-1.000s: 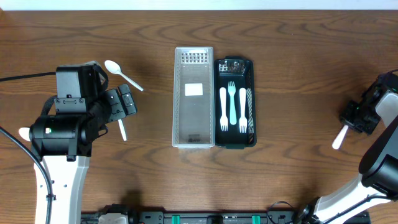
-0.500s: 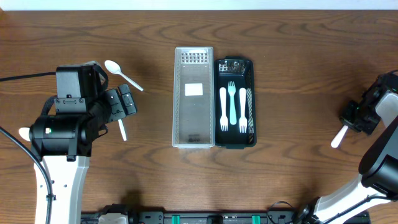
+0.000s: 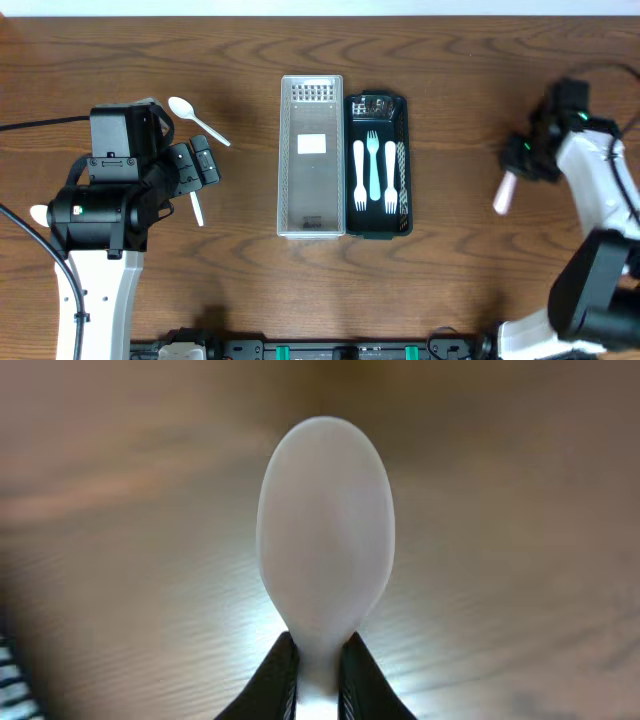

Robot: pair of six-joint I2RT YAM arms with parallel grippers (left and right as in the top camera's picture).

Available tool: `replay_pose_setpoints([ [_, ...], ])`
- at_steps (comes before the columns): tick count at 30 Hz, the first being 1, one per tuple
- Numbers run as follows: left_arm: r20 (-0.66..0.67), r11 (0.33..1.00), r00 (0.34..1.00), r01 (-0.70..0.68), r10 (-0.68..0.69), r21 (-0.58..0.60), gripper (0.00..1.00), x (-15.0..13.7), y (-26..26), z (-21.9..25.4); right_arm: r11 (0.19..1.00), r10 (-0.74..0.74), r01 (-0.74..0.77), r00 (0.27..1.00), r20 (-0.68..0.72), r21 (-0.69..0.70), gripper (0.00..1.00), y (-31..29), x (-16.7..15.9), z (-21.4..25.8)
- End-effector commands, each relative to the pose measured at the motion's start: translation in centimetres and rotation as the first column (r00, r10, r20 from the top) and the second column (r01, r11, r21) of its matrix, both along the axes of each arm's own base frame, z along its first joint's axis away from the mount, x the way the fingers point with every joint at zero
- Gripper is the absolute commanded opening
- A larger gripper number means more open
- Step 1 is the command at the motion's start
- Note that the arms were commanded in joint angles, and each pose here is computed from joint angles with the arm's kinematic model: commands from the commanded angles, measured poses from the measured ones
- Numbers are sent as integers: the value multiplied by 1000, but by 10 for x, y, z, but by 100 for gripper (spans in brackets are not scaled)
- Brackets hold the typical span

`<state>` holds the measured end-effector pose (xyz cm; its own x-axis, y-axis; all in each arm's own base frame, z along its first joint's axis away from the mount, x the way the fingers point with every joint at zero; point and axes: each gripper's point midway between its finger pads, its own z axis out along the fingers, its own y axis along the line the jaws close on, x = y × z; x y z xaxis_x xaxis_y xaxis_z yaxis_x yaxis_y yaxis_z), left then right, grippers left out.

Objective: Pack container
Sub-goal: 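Place the white spoon in the black basket and withdraw right gripper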

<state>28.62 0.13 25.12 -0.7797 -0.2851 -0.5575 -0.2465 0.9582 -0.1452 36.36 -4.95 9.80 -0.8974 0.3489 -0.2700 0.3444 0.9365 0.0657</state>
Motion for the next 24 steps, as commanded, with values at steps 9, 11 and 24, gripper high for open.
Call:
replay_pose_setpoints([
  [9,9,1000,1000,5,-5,16,98,0,2,6,964,231,-253,947,225,77,1,176,24,84],
  [11,10,1000,1000,5,-5,16,98,0,2,6,955,266,-287,941,207,78,1,197,22,73],
  [24,10,1000,1000,5,-5,16,98,0,2,6,916,396,-396,918,14,60,4,246,6,-8],
])
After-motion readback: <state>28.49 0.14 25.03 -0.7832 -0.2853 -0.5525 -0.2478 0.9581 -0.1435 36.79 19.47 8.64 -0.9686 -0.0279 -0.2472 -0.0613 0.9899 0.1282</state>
